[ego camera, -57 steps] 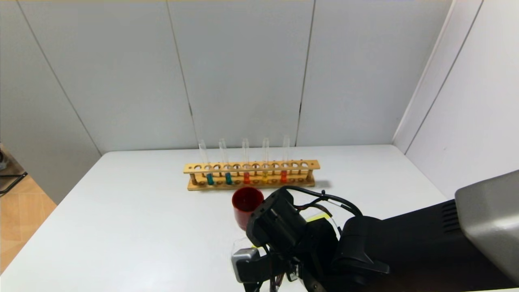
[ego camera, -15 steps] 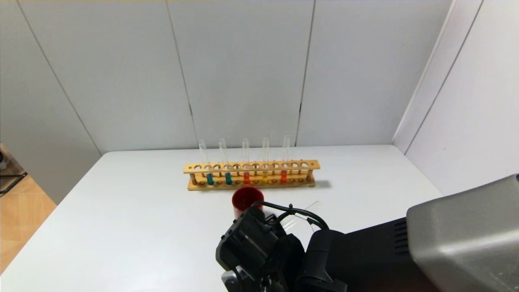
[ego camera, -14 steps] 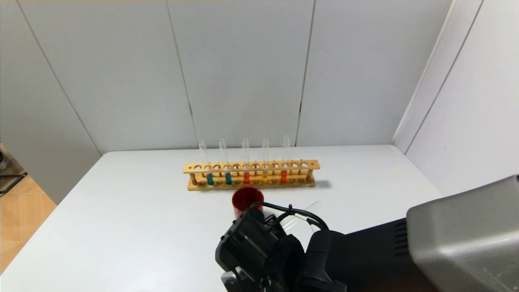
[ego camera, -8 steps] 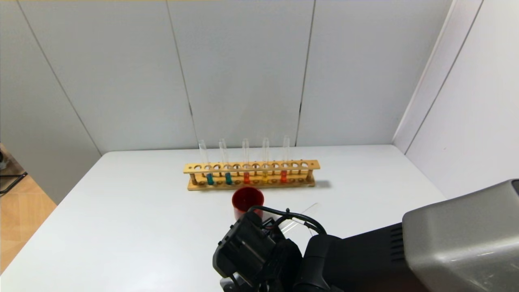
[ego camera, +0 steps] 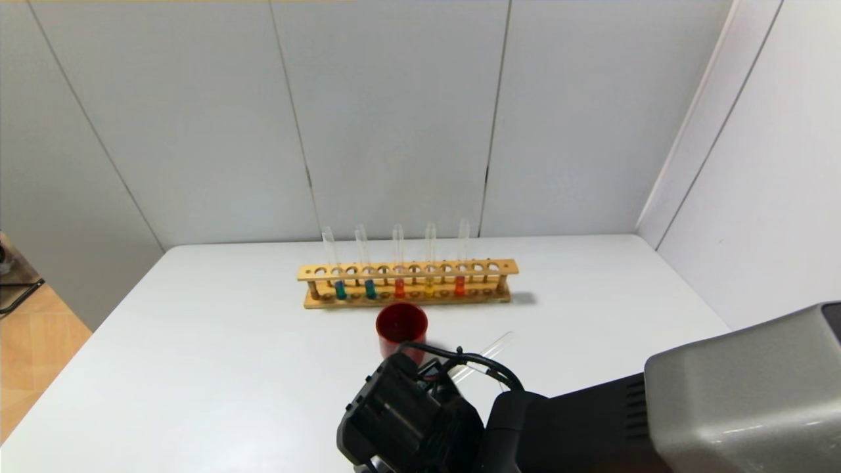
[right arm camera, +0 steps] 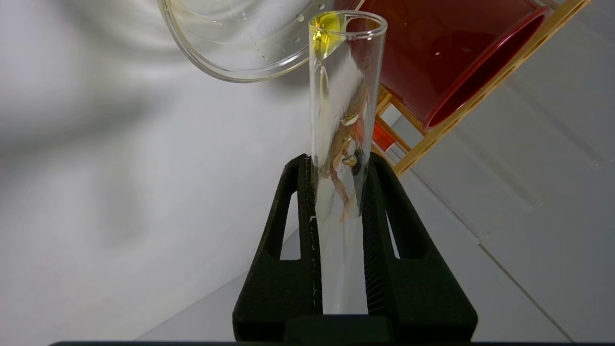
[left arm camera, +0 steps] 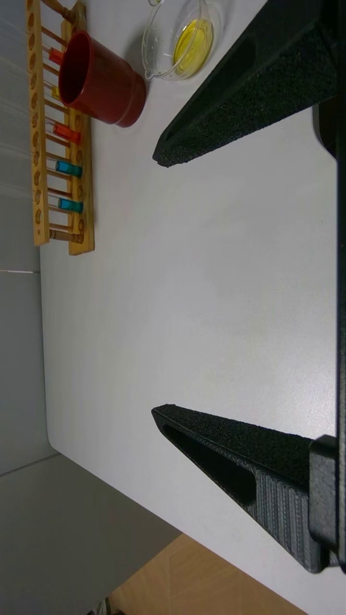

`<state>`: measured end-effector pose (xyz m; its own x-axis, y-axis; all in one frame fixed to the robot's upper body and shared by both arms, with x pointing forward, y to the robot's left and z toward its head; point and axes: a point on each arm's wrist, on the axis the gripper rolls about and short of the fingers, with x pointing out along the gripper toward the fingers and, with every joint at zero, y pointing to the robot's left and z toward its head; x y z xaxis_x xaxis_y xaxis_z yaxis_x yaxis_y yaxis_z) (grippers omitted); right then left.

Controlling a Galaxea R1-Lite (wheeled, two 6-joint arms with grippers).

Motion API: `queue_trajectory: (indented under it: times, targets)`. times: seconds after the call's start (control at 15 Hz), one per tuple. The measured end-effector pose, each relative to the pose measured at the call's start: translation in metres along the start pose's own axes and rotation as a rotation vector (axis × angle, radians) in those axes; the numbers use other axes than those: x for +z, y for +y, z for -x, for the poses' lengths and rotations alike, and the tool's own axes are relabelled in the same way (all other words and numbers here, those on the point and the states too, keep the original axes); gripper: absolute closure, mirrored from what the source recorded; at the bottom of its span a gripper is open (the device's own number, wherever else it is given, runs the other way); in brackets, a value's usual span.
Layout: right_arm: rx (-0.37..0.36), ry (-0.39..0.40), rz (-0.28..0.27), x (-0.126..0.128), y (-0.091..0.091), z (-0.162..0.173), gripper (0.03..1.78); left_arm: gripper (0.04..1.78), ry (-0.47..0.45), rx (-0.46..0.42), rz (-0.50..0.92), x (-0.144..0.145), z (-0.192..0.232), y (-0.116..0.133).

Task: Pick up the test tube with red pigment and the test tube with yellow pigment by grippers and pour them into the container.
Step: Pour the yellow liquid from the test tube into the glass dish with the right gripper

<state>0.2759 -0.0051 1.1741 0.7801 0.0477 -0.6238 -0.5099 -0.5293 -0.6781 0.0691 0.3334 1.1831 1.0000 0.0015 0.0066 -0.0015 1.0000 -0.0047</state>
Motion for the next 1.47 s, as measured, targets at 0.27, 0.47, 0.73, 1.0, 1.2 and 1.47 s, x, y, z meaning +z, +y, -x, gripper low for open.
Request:
queue_trajectory:
  times: [0.27, 0.47, 0.73, 1.0, 1.2, 1.47]
  targets:
    - [0.0, -0.001, 0.001, 0.0018, 0.0004, -0.0013, 1.48, 0.07, 0.0, 0.001, 0.0, 0.0, 0.0, 0.0]
    - [0.0, 0.002, 0.003, 0.0012, 0.0001, -0.0011, 1.48, 0.07, 0.0, 0.0, 0.001, 0.0, 0.0, 0.0]
    - [-0.001, 0.007, 0.001, -0.0031, -0.0018, 0.0005, 1.48, 0.07, 0.0, 0.0, 0.001, 0.0, 0.0, 0.0]
    - [0.004, 0.009, 0.003, -0.0051, 0.0, 0.0004, 1.48, 0.07, 0.0, 0.0, 0.001, 0.0, 0.0, 0.0]
    - [0.004, 0.008, 0.006, -0.0042, 0.0009, 0.0009, 1.48, 0.07, 0.0, 0.0, 0.001, 0.0, 0.0, 0.0]
    - [-0.02, 0.002, -0.05, -0.0066, -0.0023, 0.0011, 1.48, 0.07, 0.0, 0.0, 0.001, 0.0, 0.0, 0.0]
